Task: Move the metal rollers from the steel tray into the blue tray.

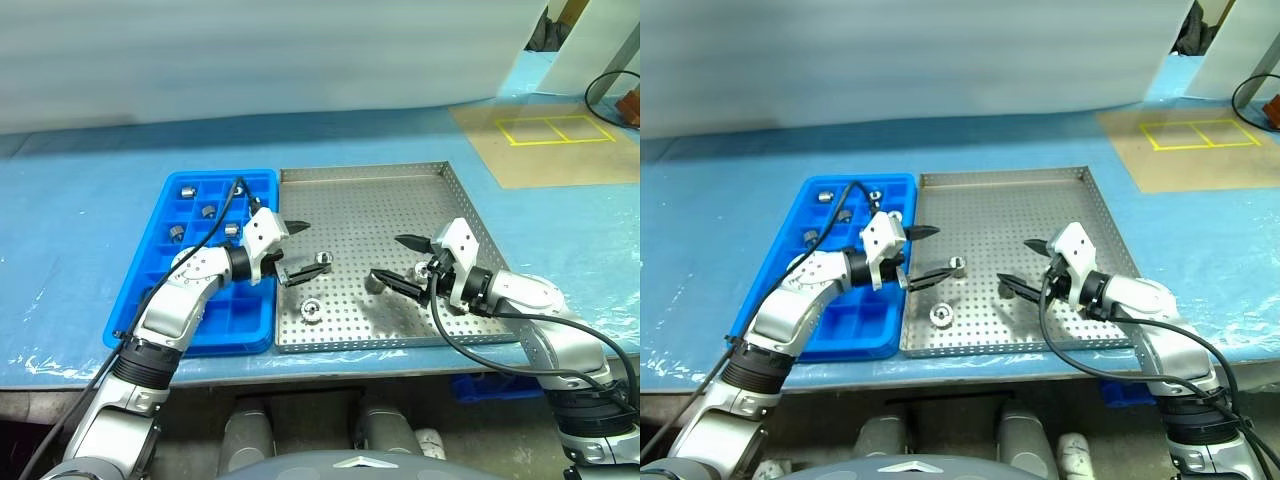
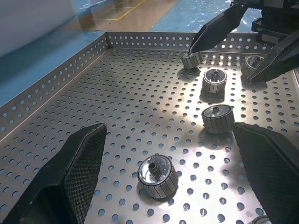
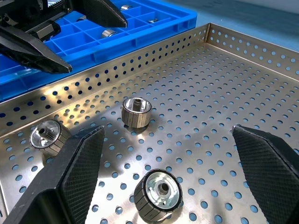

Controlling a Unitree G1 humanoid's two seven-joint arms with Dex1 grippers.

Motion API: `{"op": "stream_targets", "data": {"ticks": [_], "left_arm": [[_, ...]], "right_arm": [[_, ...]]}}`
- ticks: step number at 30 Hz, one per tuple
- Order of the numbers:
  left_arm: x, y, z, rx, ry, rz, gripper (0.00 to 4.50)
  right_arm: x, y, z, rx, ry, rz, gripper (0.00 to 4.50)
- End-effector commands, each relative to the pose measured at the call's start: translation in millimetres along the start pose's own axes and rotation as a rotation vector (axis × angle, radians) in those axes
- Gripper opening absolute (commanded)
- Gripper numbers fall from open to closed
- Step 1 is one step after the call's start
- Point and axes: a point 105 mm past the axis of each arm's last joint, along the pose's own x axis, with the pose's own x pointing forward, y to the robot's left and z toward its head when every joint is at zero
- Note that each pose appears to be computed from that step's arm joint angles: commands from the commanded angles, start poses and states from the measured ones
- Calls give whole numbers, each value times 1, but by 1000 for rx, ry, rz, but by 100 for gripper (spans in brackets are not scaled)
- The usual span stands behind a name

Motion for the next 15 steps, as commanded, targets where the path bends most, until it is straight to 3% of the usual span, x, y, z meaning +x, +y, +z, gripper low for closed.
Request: {"op": "stream_targets", "data": {"ticks": [1,15], "left_arm": [[-3,5,10,38,-22,14,450],[-1,5,8,34,-3,14,450]], "right_arm": [[0,1,16,-42,-44,8,446],[2,4,20,-34,-59,13,446]]}}
